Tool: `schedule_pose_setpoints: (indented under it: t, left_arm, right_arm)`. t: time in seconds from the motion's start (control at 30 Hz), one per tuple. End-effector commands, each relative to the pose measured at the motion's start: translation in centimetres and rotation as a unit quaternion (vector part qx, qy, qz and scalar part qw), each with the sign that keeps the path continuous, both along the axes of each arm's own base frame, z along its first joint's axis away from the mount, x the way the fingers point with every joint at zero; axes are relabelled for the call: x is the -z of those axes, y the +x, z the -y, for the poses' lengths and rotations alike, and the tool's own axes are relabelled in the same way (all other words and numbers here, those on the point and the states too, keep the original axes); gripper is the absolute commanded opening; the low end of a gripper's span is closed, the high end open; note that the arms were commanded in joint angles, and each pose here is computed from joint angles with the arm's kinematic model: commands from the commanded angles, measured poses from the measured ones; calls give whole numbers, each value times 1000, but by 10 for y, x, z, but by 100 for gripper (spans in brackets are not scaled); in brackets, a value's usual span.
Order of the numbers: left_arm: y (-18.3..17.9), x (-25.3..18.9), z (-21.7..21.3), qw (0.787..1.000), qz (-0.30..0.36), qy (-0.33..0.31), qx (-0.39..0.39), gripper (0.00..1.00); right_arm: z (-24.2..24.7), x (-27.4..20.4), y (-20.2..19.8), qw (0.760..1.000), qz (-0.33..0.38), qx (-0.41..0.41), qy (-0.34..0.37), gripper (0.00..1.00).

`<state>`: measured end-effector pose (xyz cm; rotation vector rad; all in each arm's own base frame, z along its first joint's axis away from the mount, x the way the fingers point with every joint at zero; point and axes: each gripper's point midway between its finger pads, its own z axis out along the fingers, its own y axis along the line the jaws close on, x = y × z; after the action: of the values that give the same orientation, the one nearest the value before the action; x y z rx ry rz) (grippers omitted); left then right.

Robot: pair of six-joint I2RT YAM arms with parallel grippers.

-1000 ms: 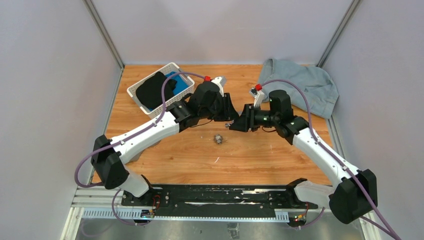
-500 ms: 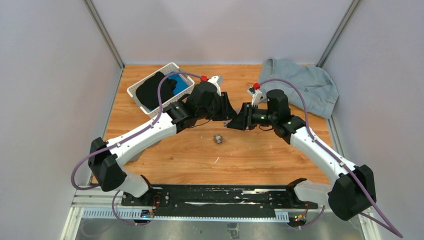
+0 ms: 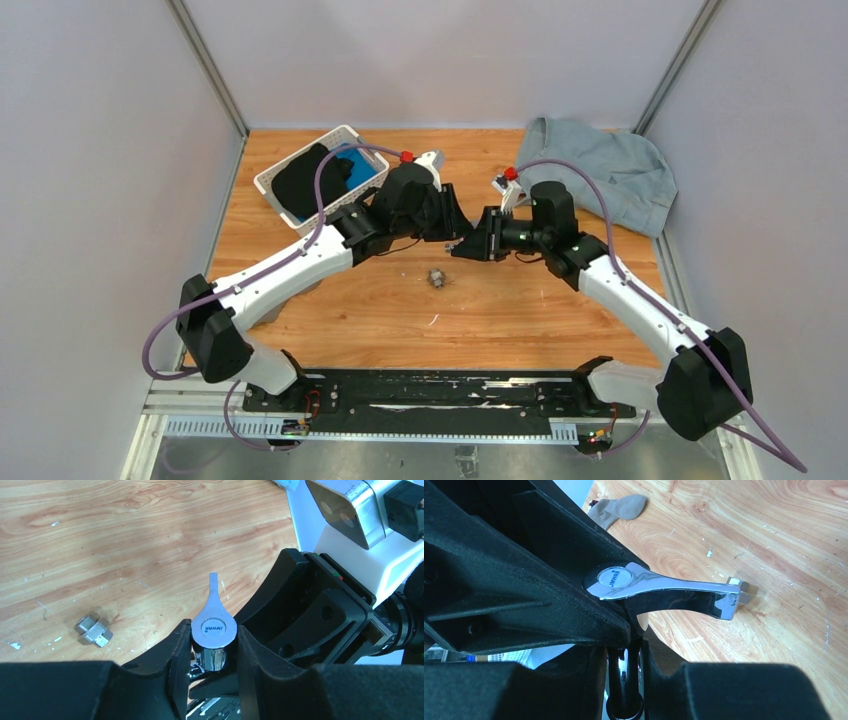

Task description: Install the water faucets

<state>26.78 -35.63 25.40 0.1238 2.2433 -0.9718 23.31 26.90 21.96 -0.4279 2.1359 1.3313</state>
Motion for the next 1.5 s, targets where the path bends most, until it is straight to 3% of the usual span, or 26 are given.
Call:
schedule_pose_setpoints:
  t: [0.0,0.03,0.07,0.13,0.23,0.27,0.3,0.43,0.63,0.77,1.07,1.3,1.47]
  left_arm:
    - [-4,-16,1,1000,11,-24,5,0]
    - [-5,-14,0,1000,9,-21,4,0]
    - [-4,-13,-2,1000,10,-16,0,7]
    - [-2,-12,-8,1000,11,-1,-10,36]
    - [4,-12,-20,999,21,20,-29,61]
    - [7,-12,-25,999,24,26,-35,76]
    - [9,-10,-30,998,23,34,-41,84]
    - [18,1,-52,996,16,66,-62,97]
    - [21,48,-79,984,-15,142,-105,100]
    - [12,95,-75,972,-57,199,-112,100]
    - [-3,170,-65,937,-117,289,-159,100]
    - [-2,190,-60,928,-143,285,-192,100]
    - [-2,210,-56,935,-193,233,-184,94]
  right_arm:
    - [3,7,5,999,-2,39,-7,0]
    - [6,8,6,999,1,50,-9,0]
    - [9,10,6,998,2,61,-12,0]
    - [16,12,9,996,13,84,-19,0]
    - [29,20,7,993,18,107,-48,0]
    - [35,23,7,991,19,117,-61,0]
    - [40,25,6,989,22,125,-73,0]
    - [68,34,7,979,29,171,-104,0]
    - [120,46,10,951,34,246,-186,0]
    - [141,39,8,936,56,268,-222,0]
    - [136,27,1,943,72,251,-204,0]
    - [133,33,-3,948,63,241,-199,0]
    - [124,33,-4,955,58,226,-184,0]
